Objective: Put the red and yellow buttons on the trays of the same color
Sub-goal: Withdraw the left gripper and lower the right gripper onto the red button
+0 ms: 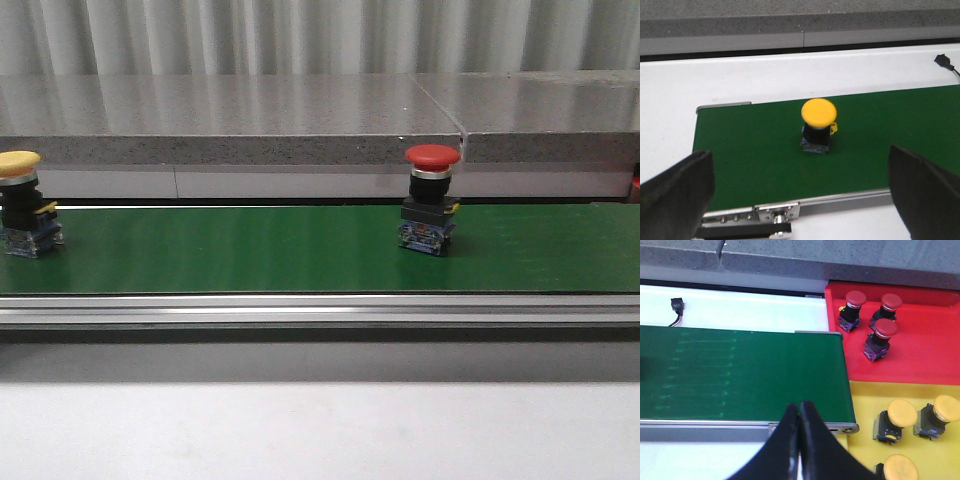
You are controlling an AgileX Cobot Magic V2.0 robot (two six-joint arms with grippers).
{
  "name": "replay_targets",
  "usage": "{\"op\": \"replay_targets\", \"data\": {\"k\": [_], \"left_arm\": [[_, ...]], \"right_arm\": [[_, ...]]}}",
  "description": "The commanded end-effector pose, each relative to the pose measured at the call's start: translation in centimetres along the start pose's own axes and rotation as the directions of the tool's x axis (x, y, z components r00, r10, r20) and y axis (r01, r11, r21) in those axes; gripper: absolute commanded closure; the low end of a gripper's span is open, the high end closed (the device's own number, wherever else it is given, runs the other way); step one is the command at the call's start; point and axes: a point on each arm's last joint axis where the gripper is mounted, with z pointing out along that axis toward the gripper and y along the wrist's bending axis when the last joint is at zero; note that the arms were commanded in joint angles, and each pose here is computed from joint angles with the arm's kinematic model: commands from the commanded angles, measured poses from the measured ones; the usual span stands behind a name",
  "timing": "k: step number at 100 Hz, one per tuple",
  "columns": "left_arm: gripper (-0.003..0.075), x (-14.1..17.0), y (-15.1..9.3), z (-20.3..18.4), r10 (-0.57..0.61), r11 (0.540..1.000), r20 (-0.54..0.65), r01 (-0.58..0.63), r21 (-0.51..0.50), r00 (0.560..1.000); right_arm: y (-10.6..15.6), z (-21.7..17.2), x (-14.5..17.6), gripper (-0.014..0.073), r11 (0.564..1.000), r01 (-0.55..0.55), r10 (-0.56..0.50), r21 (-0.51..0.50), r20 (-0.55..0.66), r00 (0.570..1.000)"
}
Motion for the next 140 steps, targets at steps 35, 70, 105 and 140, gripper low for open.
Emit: {"op": "replay_targets", "data": {"k": [35,70,105,140], "left_arm": [[0.0361,2.6,0.2,-2.2,-0.026,0.999,0.177,0.03,-0.021,0.984],[0.074,2.5,0.2,-2.2,-0.024,0.999,0.188,0.028,-0.023,0.982],[0.074,2.5,0.2,-2.2,-0.024,0.999,0.188,0.028,-0.023,0.982],[0.074,2.5,0.2,-2.2,-0.024,0.999,0.188,0.028,-0.023,0.982]], "right_arm": [[-0.1,-0.4,-1.3,0.0663,1.0,0.013,-0.015,0.016,0.091,0.996],[-0.1,-0.4,-1.3,0.0663,1.0,0.013,-0.015,0.016,0.091,0.996],[-0.1,-0.3,-1.2,0.0298,1.0,0.013,-0.014,0.014,0.082,0.997],[-0.2,0.3,-1.6,-0.0048,1.0,0.011,-0.011,0.012,0.061,0.998]]}}
